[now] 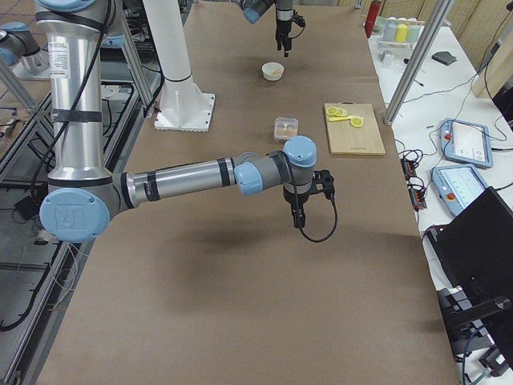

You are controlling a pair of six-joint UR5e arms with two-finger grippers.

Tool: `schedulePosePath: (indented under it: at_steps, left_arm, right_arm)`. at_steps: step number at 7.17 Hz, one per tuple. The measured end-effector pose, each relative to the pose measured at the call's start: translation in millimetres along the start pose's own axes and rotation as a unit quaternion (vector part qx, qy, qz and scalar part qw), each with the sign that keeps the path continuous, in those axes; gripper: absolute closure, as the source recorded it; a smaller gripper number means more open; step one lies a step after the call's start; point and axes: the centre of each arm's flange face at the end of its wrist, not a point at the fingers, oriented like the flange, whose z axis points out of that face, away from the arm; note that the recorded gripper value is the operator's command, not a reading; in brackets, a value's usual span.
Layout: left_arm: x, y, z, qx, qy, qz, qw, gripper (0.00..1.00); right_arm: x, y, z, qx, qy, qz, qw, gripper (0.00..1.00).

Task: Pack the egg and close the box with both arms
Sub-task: 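Move the left gripper over the brown egg in the white bowl, then lower the left gripper and close it around the brown egg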

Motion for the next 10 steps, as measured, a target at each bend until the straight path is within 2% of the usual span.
schedulePosePath:
  at_steps: [2,4,10]
  left_arm:
    - [5,27,24,0.006,-0.014,-0.039,0.9991,0.04]
    - [2,37,38,0.013,-0.025,-0.053,0.9982,0.20]
    - [-1,43,60,0.018,-0.041,-0.052,0.9976,0.20]
  right_arm:
    - [0,0,0,0.000,0.000,0.000,1.0000,0.00]
    - [1,0,1,-0.001,0.000,0.001,1.0000,0.00]
    - [1,0,1,-0.001,0.000,0.001,1.0000,0.00]
